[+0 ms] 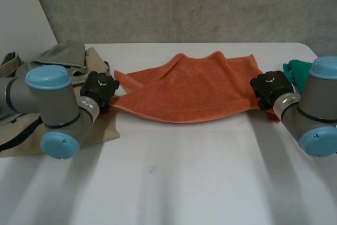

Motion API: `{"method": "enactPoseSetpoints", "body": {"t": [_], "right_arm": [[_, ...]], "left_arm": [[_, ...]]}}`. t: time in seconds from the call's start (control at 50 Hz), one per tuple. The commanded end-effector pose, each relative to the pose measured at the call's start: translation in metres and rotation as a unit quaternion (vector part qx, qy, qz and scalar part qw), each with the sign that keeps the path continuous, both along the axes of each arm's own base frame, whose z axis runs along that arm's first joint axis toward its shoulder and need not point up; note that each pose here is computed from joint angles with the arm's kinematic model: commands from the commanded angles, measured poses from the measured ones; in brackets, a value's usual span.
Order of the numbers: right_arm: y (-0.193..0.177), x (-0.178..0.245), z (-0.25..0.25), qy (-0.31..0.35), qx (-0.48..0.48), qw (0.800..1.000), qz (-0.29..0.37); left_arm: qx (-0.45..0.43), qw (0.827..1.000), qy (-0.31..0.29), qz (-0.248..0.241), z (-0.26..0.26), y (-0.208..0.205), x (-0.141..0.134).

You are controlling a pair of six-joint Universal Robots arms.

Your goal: Fold the laundry.

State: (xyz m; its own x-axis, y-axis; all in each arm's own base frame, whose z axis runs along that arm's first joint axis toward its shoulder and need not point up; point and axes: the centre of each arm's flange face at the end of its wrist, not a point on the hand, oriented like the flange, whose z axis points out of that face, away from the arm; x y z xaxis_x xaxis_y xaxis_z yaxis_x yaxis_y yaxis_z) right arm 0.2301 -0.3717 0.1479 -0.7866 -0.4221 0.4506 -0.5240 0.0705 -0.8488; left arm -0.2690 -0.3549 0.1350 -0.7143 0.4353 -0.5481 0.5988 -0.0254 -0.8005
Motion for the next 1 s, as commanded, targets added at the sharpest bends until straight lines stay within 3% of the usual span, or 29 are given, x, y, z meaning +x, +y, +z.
{"method": "enactPoseSetpoints", "body": {"t": [0.02, 0.12, 0.28, 0.56, 0.64, 0.76, 1.0], "right_arm": [[-0.002, -0.001, -0.002, -0.003, 0.003, 1.000, -0.003], [-0.003, -0.002, -0.001, -0.006, 0.002, 1.000, -0.006], [-0.008, -0.009, 0.012, -0.025, 0.015, 0.999, -0.020], [-0.010, -0.069, 0.059, -0.098, 0.115, 0.986, -0.075], [0.001, -0.074, 0.046, -0.085, 0.149, 0.984, -0.053], [0.007, -0.074, 0.021, -0.015, 0.134, 0.991, -0.005], [-0.009, -0.066, -0.023, 0.009, 0.068, 0.998, 0.007]], "left_arm": [[0.014, 1.000, 0.004, -0.024, -0.007, 0.001, -0.004], [0.030, 0.999, 0.007, -0.038, -0.006, 0.004, -0.006], [0.018, 1.000, 0.005, -0.005, 0.024, 0.006, 0.001], [-0.057, 0.997, 0.038, -0.024, 0.106, 0.036, -0.005], [-0.067, 0.996, 0.050, -0.029, 0.121, 0.041, -0.007], [-0.077, 0.994, 0.068, -0.035, 0.139, 0.041, -0.014], [-0.057, 0.995, 0.073, -0.025, 0.152, 0.036, -0.017]]}}
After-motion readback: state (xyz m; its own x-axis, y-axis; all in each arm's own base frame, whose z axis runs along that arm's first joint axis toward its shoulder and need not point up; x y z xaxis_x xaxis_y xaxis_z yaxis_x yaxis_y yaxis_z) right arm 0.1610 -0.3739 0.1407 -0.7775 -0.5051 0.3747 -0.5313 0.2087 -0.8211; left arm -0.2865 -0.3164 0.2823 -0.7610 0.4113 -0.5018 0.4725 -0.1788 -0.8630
